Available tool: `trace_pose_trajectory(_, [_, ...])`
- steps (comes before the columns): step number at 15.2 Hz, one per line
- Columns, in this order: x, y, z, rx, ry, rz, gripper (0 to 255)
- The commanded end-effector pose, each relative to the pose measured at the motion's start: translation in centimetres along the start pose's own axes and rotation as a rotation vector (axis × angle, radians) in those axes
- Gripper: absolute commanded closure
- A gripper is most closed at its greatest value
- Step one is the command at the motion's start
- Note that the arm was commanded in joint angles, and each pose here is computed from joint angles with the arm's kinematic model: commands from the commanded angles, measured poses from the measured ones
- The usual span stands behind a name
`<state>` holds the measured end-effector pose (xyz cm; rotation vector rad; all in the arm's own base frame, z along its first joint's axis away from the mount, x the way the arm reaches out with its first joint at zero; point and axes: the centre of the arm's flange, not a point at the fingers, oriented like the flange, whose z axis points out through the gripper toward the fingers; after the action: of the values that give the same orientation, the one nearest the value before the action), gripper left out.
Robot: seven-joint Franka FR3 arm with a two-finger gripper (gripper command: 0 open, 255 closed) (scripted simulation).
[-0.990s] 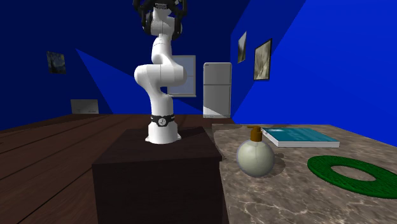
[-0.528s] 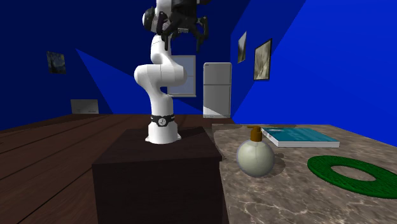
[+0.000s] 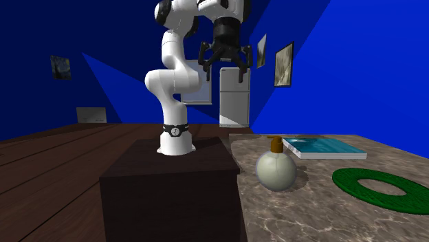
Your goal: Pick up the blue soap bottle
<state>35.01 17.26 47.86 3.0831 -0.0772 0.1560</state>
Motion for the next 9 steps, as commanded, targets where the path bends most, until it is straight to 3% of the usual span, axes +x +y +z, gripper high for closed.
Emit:
trace_pose_trajectory(1, [-0.2,-1.9,2.0,0.002,-0.013,0.004,0])
trace_pose_trajectory(9, [-0.5,-9.7,8.9,0.008,-0.065,0.016,0])
